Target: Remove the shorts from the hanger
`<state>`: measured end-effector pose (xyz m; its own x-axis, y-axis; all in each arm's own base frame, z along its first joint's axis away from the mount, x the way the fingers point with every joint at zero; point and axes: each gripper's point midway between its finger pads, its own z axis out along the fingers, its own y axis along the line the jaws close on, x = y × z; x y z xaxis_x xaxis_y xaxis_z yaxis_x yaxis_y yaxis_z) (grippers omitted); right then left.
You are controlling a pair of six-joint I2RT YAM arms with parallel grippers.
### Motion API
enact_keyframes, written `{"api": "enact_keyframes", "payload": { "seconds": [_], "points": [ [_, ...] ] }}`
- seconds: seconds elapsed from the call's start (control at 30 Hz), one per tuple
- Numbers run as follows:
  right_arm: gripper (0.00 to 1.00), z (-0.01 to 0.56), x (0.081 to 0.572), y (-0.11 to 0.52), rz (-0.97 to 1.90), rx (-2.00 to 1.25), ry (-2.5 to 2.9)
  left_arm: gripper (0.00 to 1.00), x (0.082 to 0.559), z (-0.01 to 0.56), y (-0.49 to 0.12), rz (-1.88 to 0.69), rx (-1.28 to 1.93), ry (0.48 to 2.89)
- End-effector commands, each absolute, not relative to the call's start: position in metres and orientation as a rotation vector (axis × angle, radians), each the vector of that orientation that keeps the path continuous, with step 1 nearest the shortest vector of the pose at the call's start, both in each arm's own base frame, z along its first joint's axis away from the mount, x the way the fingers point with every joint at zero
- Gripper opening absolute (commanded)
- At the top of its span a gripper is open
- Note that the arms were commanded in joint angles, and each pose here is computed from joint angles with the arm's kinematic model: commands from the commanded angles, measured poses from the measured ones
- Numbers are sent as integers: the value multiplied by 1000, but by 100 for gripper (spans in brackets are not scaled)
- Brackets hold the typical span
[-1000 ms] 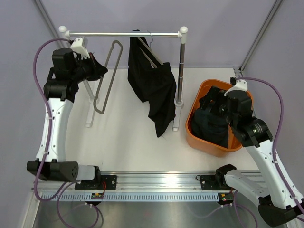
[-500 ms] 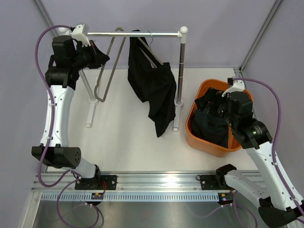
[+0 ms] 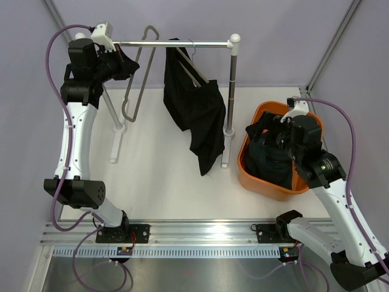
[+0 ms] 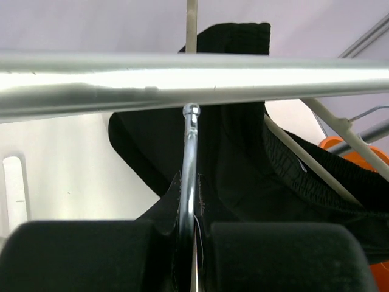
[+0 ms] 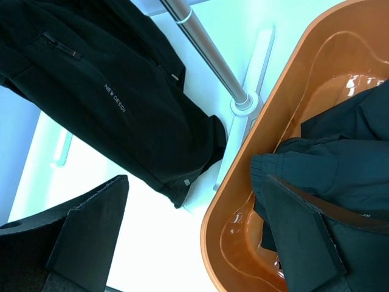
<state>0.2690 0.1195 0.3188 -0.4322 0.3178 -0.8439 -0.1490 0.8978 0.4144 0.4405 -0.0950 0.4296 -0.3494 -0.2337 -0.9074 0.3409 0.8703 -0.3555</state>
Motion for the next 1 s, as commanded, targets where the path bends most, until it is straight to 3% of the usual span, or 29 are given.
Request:
{"api": "enact_keyframes", "payload": {
  "seconds": [0.0, 0.3, 0.67, 0.97],
  "points": [
    [99, 328, 272, 128, 562, 75, 1920, 0, 450, 476, -90, -555, 70, 1685],
    [99, 328, 271, 135, 599, 59, 1936, 0, 472, 490, -96, -522, 42, 1665],
    [100, 324, 269, 133, 586, 54, 1947, 0, 507, 448, -104, -488, -16, 1754],
    [99, 320, 270, 133, 585, 58, 1956, 0, 507, 431, -101, -458, -25, 1789]
  ]
}}
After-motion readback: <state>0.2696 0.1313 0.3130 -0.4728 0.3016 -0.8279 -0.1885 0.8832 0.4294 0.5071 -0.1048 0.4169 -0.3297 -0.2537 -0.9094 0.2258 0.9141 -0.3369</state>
